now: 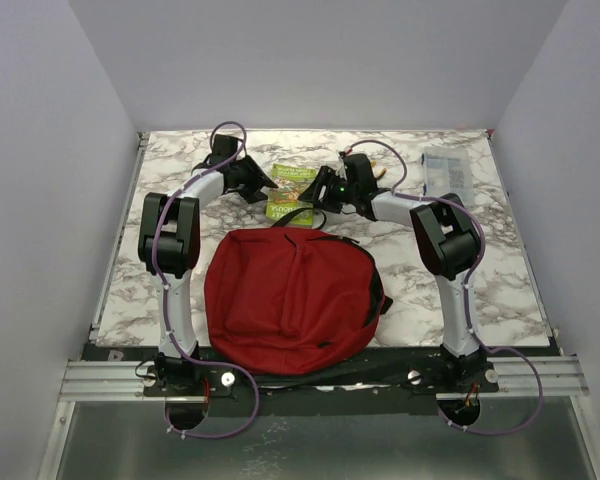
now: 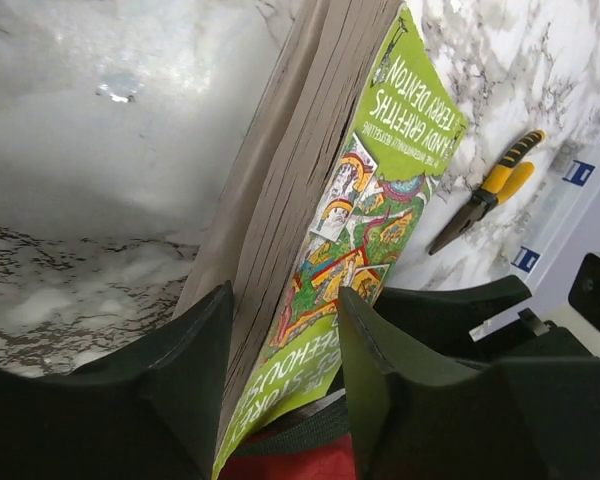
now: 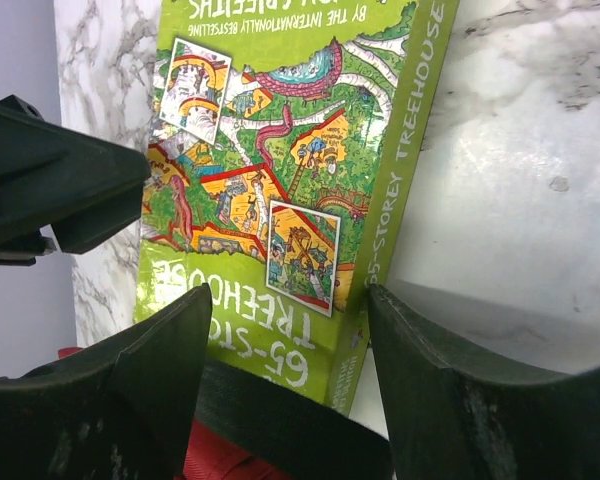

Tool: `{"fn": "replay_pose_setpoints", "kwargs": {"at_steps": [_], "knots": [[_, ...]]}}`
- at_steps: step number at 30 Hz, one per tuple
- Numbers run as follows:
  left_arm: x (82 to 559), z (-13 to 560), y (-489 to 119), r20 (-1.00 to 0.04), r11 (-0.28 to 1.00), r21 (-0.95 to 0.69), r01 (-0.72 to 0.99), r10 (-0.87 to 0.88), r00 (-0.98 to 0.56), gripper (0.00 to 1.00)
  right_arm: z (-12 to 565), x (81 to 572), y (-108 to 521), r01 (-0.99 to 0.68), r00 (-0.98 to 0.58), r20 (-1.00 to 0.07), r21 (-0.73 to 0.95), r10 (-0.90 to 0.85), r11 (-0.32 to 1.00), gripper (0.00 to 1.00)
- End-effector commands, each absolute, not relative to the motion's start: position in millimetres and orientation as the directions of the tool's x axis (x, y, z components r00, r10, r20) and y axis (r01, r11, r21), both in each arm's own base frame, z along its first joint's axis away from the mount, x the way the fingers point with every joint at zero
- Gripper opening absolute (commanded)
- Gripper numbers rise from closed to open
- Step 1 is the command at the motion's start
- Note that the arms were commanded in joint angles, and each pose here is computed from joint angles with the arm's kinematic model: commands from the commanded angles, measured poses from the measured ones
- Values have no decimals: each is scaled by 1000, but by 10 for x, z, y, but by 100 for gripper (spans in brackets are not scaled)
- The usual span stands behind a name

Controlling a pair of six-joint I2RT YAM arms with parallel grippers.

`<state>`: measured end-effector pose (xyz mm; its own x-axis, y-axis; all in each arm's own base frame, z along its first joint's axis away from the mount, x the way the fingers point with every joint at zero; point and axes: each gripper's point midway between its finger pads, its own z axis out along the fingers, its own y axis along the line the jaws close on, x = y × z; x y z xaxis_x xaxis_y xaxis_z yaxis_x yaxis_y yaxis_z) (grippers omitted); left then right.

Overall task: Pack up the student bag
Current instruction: Pick up the book from the center of the board.

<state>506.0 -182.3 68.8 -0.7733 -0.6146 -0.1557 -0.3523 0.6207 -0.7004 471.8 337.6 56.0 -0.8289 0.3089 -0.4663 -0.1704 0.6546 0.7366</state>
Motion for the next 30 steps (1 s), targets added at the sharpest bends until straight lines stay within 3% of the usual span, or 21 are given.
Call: {"fn": "replay_pose_setpoints", "kwargs": {"at_steps": [1, 8, 10, 17, 30], "knots": [[4971, 1051, -2302, -167, 586, -792, -173, -481, -861, 43, 698, 4624, 3578, -227, -838, -454, 794, 301, 564, 66], [4973, 1064, -2372, -210, 602, -792, -106, -431, -877, 17, 740, 4635, 3494, -224, -838, -450, 800, 309, 557, 66], [4994, 1095, -2357, -228, 612, -785, -94, -427, -875, 0, 777, 4642, 3411, -209, -831, -444, 807, 334, 552, 66], [4956, 1553, -2383, -243, 568, -822, -43, -418, -875, 0, 1111, 4523, 2988, -162, -837, -325, 916, 441, 368, 72], [4352, 3013, -2345, -282, 319, -939, 126, -509, -813, 0, 2167, 3960, 2809, -310, -789, -379, 925, 484, 219, 77]]}}
